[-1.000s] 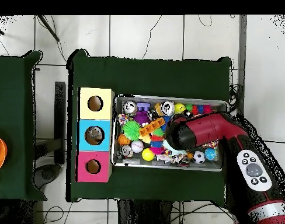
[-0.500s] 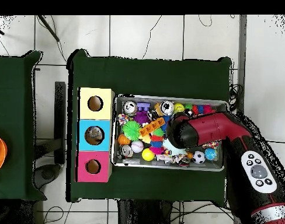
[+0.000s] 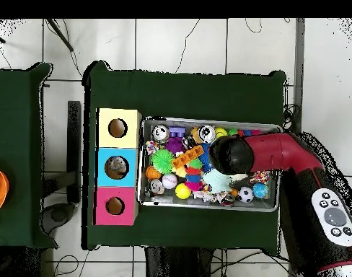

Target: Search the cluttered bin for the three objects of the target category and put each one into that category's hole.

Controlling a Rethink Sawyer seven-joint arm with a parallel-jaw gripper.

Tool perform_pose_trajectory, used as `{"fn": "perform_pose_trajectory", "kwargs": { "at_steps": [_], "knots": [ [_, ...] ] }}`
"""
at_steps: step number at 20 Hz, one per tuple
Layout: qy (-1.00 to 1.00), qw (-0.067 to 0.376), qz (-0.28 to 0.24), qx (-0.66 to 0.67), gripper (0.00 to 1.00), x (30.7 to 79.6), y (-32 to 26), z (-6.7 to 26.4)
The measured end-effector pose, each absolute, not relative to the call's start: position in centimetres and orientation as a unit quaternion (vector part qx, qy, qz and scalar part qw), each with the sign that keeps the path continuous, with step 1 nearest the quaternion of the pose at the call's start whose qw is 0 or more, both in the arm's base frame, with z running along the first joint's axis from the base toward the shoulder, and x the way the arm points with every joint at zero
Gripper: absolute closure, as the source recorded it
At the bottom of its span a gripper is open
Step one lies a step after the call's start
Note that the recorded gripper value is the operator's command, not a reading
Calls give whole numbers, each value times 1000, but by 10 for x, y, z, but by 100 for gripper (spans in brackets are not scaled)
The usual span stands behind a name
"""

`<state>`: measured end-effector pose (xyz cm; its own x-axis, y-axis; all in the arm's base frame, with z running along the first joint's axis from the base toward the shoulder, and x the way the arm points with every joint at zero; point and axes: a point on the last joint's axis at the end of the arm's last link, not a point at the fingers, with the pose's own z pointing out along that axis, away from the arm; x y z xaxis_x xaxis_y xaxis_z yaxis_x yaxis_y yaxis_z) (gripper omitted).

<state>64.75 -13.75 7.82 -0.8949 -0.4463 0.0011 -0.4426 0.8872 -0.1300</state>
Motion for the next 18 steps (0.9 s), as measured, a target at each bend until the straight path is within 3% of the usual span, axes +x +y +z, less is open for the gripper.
{"fn": "perform_pose_trajectory", "kwargs": {
  "at_steps": [9,18],
  "knots": [
    [978,-35,-44,-200,100,660,-127,108],
    [978,-22,-22,-207,100,683,-72,124]
  ]
}}
